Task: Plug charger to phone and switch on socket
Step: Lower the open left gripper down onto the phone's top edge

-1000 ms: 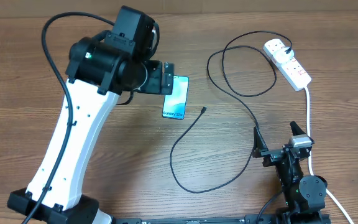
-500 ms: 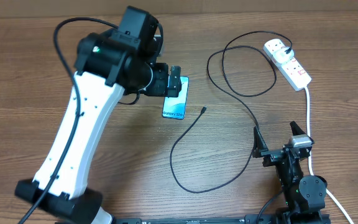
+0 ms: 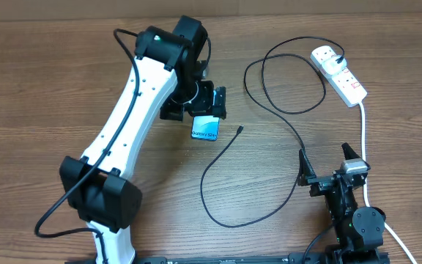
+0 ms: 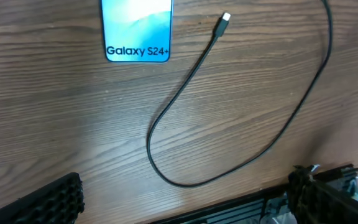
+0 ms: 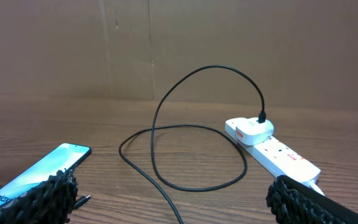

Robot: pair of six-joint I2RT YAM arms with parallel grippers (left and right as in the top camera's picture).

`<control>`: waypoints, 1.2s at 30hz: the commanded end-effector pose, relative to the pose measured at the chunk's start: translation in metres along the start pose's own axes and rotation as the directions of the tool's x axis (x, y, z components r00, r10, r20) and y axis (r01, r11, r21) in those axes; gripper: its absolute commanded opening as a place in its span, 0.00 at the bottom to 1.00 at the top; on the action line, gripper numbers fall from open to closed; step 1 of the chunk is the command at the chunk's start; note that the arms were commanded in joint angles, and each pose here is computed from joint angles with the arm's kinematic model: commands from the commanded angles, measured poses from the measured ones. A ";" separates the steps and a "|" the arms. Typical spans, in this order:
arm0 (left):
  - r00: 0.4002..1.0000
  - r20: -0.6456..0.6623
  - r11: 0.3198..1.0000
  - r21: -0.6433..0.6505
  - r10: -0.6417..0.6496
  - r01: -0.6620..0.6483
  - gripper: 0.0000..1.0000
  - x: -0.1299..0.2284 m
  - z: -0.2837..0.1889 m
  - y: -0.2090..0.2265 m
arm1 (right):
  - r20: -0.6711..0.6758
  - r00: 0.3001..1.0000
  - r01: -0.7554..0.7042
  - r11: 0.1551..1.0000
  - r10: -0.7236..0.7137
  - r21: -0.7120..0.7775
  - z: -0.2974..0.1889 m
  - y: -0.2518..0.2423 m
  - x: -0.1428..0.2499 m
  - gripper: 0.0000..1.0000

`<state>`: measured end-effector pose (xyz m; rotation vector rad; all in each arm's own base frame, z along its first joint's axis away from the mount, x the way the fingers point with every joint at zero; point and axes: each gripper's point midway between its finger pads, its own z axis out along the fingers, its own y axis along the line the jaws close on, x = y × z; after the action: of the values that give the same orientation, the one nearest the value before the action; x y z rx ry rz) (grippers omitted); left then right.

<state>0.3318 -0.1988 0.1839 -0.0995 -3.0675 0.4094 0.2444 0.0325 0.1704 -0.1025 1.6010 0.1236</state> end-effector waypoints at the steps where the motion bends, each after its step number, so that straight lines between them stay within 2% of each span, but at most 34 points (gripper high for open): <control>1: 0.999 -0.032 0.997 -0.077 0.005 -0.007 1.00 -0.004 0.022 0.002 | 0.002 1.000 -0.006 1.000 0.006 0.010 0.000 -0.002 0.002 1.00; 3: 0.999 -0.033 0.989 -0.145 0.001 -0.006 1.00 -0.005 0.031 0.006 | 0.002 1.000 -0.005 1.000 0.005 0.010 0.000 -0.002 0.002 1.00; 7: 1.000 -0.006 0.985 -0.170 0.019 -0.020 1.00 -0.013 0.038 0.004 | 0.002 1.000 -0.006 1.000 0.006 0.010 0.000 -0.002 0.002 1.00; 14: 0.993 0.109 0.990 -0.136 0.049 -0.034 1.00 -0.042 0.038 -0.006 | 0.002 1.000 -0.006 1.000 0.006 0.010 0.000 -0.002 0.002 1.00; 18: 0.973 0.221 0.993 -0.110 0.065 -0.042 1.00 -0.070 0.034 -0.014 | 0.002 1.000 -0.006 1.000 0.006 0.010 0.000 -0.002 0.002 1.00; 22: 0.958 0.279 0.995 -0.089 0.074 -0.051 1.00 -0.084 0.031 -0.020 | 0.002 1.000 -0.006 1.000 0.006 0.010 0.000 -0.002 0.002 1.00; 26: 0.931 0.356 0.991 -0.126 0.083 -0.040 1.00 -0.101 0.025 -0.017 | 0.002 1.000 -0.005 1.000 0.005 0.010 0.000 -0.002 0.002 1.00; 29: 0.923 0.377 0.991 -0.133 0.076 -0.027 1.00 -0.107 0.023 -0.013 | 0.002 1.000 -0.006 1.000 0.006 0.010 0.000 -0.002 0.002 1.00; 32: 0.922 0.387 0.993 -0.110 0.004 0.041 1.00 -0.112 0.025 -0.007 | 0.002 1.000 -0.006 1.000 0.006 0.010 0.000 -0.002 0.002 1.00; 36: 0.934 0.358 0.990 -0.121 -0.023 0.071 1.00 -0.115 0.041 0.002 | 0.002 1.000 -0.006 1.000 0.006 0.010 0.000 -0.002 0.002 1.00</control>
<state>0.4361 -0.2219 0.1588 -0.0433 -3.4661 0.2975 0.2444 0.0325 0.1703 -0.1025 1.6014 0.1242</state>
